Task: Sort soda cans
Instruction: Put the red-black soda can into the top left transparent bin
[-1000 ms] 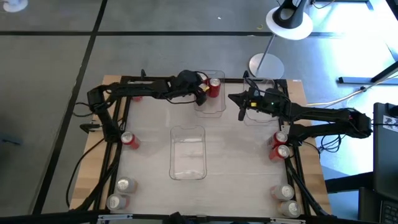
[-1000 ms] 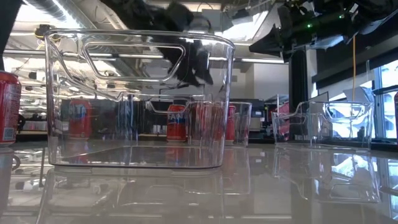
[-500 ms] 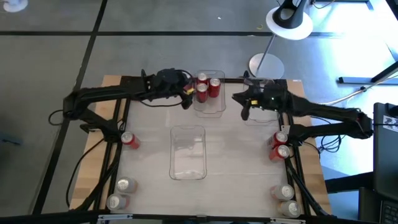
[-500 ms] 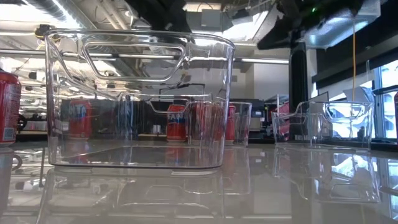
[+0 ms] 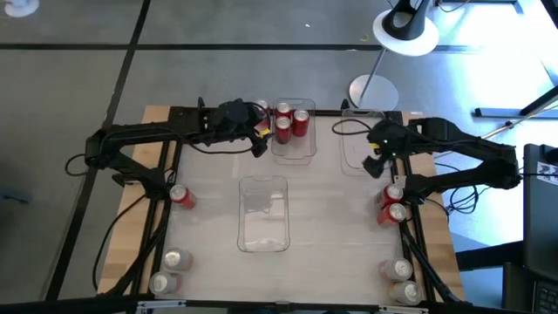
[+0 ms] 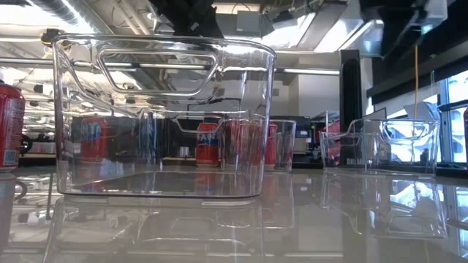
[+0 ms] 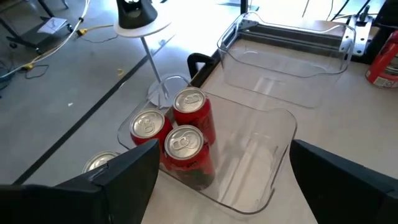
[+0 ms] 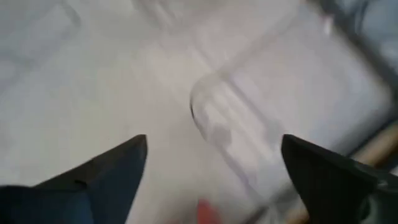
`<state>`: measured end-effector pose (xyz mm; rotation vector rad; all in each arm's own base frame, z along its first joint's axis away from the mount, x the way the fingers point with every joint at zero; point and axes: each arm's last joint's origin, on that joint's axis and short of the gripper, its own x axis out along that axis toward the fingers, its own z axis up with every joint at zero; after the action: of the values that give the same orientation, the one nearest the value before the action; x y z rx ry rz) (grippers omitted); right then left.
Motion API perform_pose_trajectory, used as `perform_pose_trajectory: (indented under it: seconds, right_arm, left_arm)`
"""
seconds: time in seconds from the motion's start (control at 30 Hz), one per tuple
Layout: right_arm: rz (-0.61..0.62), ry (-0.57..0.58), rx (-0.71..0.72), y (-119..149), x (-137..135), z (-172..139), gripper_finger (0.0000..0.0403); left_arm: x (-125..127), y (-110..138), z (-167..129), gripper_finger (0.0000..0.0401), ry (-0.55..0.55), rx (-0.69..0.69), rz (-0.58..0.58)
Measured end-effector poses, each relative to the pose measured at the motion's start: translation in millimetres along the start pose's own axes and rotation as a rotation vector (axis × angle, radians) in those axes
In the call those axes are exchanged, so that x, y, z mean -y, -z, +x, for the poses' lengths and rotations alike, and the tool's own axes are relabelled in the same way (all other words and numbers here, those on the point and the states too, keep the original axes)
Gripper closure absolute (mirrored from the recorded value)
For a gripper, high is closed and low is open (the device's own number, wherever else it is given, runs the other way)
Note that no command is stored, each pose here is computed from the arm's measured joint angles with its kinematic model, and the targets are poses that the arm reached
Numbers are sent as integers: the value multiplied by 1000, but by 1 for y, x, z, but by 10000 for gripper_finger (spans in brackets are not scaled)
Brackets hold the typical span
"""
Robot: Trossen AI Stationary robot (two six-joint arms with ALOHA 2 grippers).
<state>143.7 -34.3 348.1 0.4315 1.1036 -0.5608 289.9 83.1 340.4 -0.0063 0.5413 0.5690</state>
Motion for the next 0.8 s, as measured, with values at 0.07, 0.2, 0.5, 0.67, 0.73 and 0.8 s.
perform_pose_trajectory:
  seconds: [0.07, 0.2, 0.5, 0.67, 0.73, 0.8]
  right_arm:
    - [53, 6, -74, 6, 2, 0, 8]
    - [147, -18, -200, 15, 4, -1, 13]
    - [219, -34, -304, 23, 3, 11, 24]
    - [227, -13, -405, 35, 4, 31, 24]
    - [242, -7, -446, 39, 5, 39, 24]
    - [251, 0, -487, 44, 5, 47, 24]
  left_arm:
    - [0, 0, 0, 59, 0, -1, 0]
    - [0, 0, 0, 59, -1, -4, 5]
    - [0, 2, 0, 59, 0, -16, 21]
    - [0, 4, 0, 59, -1, -33, 27]
    - [0, 3, 0, 59, 0, -30, 26]
    - [0, 3, 0, 59, 0, -30, 25]
